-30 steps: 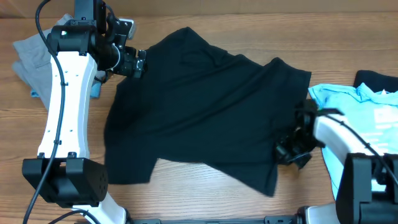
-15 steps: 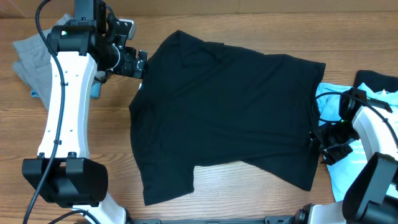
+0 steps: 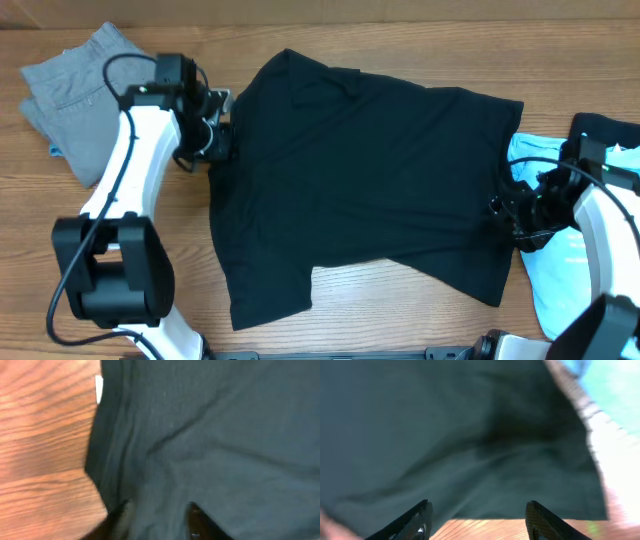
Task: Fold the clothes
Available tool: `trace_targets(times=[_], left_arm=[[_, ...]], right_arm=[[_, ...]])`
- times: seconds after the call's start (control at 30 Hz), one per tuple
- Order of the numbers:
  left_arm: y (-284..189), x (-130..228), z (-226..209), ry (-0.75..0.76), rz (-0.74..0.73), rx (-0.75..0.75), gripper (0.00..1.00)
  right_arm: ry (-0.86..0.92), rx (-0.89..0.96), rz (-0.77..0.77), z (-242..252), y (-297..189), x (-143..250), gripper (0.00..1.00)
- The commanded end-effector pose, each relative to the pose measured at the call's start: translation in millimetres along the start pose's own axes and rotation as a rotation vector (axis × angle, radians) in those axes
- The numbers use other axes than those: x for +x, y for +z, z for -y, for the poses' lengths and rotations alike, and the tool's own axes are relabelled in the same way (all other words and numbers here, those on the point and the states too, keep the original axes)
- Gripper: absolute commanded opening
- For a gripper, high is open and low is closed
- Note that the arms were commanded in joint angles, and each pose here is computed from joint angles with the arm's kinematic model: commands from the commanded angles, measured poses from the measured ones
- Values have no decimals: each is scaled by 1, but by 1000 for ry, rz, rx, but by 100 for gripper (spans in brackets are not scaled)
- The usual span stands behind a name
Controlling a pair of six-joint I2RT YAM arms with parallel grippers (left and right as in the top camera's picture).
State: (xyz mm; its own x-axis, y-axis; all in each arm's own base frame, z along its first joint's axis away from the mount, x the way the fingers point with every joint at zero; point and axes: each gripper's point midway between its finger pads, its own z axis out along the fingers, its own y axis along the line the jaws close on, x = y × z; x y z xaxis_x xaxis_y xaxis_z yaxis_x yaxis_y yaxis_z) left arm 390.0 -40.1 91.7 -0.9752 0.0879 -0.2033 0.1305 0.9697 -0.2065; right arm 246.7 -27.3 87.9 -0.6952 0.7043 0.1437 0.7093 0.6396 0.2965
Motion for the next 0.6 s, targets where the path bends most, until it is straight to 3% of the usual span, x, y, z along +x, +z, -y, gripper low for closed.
trace_targets(times=[0.0, 0.07, 0.37, 0.57], left_arm=[[34, 19, -3, -27, -58, 29, 27], [49, 25, -7, -31, -71, 24, 17], [104, 75, -76, -281, -218, -261, 4], [94, 80, -116, -495, -191, -258, 4]], right_arm=[[-91, -151, -2, -27, -16, 8, 63], [-97, -175, -8, -31, -19, 11, 63], [-78, -141, -37, -24, -17, 19, 69], [41, -10, -69, 5, -6, 29, 69]])
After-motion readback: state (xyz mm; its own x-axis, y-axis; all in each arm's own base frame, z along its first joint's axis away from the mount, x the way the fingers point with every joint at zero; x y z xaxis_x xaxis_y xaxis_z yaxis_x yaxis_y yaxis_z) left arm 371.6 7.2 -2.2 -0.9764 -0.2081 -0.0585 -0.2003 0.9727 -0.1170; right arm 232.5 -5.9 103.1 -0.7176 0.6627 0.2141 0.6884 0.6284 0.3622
